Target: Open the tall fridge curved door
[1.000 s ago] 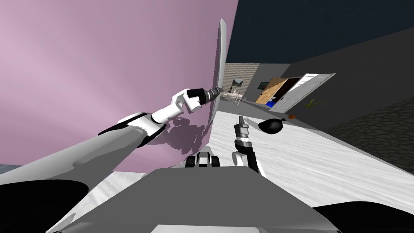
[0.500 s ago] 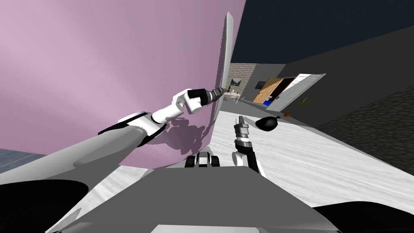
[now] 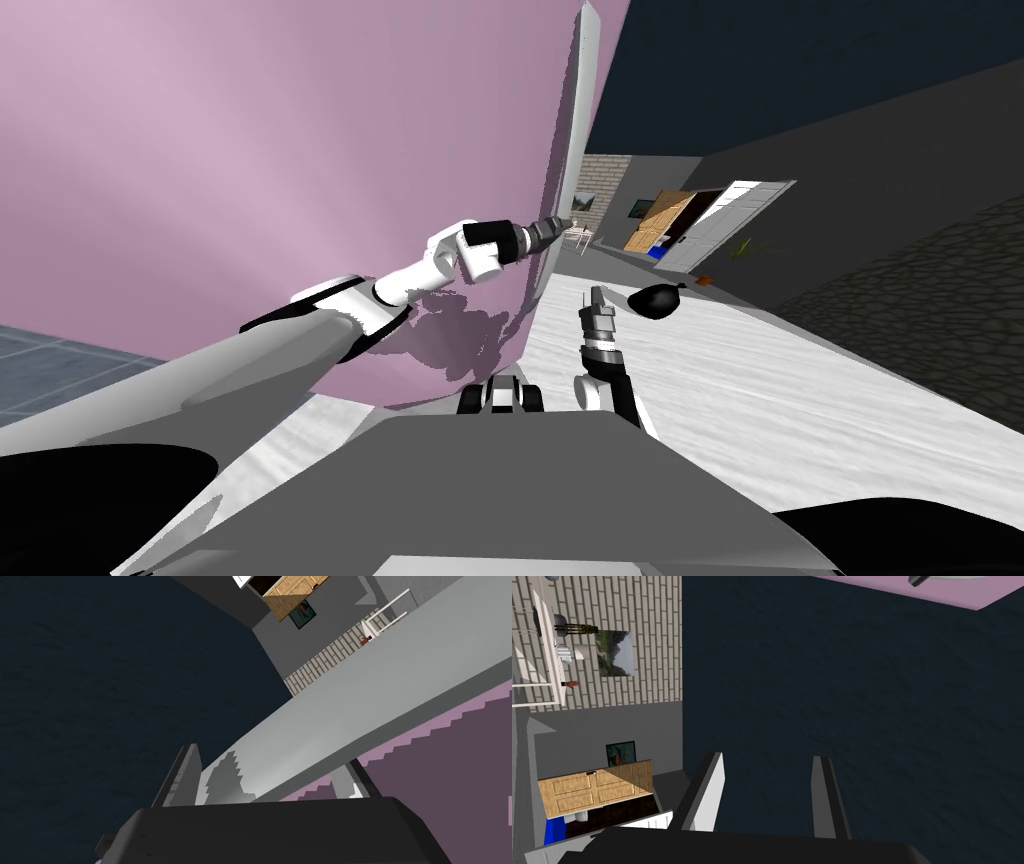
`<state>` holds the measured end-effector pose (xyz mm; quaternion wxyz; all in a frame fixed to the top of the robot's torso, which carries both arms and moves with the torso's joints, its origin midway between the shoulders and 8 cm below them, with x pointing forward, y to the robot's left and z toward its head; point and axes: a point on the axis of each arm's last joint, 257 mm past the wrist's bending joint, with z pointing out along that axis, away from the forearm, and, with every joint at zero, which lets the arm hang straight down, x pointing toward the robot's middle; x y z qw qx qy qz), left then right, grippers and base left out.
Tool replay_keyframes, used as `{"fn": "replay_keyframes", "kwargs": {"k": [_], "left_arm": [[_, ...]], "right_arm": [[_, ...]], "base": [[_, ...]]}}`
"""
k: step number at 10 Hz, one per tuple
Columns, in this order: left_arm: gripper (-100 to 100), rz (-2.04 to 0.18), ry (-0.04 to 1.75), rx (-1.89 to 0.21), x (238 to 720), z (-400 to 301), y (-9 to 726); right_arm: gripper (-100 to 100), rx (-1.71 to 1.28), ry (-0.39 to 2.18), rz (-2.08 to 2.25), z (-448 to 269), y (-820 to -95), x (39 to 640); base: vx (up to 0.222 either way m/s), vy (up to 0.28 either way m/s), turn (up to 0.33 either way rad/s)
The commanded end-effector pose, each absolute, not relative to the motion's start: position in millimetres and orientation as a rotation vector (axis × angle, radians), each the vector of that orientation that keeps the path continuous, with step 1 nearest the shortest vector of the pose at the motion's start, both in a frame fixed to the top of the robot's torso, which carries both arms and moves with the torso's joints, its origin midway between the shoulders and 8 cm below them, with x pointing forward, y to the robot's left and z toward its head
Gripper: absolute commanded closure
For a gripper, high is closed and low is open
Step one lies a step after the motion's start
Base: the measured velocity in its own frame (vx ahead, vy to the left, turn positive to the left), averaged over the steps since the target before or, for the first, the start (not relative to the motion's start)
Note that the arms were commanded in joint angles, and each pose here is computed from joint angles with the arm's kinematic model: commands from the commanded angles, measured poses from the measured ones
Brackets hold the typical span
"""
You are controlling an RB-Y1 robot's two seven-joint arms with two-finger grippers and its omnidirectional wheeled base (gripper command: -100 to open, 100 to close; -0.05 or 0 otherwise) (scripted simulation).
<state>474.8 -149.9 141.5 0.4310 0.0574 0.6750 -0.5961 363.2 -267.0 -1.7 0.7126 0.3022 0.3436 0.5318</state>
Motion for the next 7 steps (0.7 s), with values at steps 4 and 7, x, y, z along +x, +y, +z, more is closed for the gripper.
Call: {"fn": "replay_keyframes", "kwargs": {"k": [4, 7], "left_arm": [[100, -1.603, 1.698, 0.266, 409, 145, -182], [-100, -1.515, 1.689, 0.183, 454, 154, -160]], "right_arm": [[0, 0.670, 0.762, 1.179, -2, -267, 363], [0, 0.670, 0.762, 1.179, -2, -267, 363]], "base": [[-0.116, 0.018, -0.022], [-0.103, 0.044, -0.141]]}}
